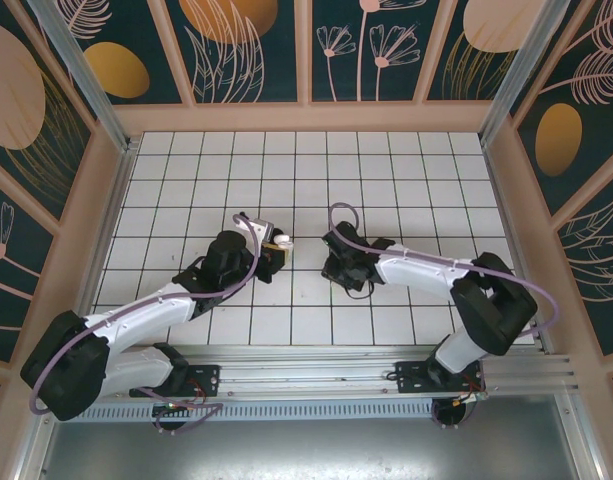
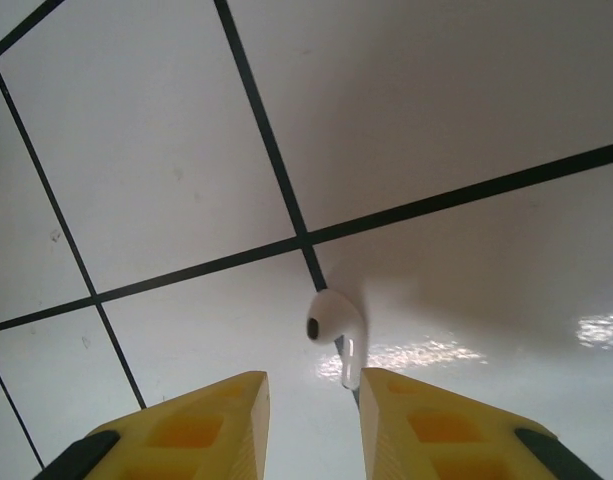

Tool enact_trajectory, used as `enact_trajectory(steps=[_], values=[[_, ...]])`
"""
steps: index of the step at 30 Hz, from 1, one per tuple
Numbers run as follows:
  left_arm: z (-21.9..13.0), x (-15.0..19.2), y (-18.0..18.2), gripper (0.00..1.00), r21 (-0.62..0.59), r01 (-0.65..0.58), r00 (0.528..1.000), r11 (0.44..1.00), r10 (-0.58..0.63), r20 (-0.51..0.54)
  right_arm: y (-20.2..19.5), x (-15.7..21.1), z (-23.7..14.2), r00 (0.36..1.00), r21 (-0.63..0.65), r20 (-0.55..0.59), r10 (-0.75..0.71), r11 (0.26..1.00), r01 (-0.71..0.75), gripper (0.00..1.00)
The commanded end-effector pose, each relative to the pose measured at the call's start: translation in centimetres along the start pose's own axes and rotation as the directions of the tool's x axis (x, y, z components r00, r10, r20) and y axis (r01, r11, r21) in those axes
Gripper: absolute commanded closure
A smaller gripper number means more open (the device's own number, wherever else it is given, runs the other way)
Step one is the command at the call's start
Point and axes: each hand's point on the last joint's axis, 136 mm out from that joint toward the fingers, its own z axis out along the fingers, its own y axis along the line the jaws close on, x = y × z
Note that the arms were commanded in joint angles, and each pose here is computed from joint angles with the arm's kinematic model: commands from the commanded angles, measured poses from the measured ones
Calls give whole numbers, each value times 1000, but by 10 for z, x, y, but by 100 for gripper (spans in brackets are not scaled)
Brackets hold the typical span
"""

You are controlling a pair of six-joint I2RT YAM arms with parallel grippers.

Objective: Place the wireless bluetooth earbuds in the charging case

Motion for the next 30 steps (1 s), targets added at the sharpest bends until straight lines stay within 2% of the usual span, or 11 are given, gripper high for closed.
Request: enact_trajectory(steps=[1, 9, 19, 30], values=[[1, -18, -11, 100, 53, -1, 999, 999, -1, 48, 3, -1, 6, 1000, 35, -5, 26, 999, -25, 71], [1, -13, -11, 100, 57, -23, 999, 998, 21, 36, 1, -3, 14, 1000, 142, -1, -1, 990, 1, 71], [0, -6, -10, 100, 61, -28, 999, 998, 27, 24, 13, -6, 3, 999, 181, 20, -43, 983, 39, 72], [-1, 0, -9, 100, 64, -25, 1000, 998, 24, 19, -5, -3, 7, 999, 221, -3, -44, 974, 43, 73]])
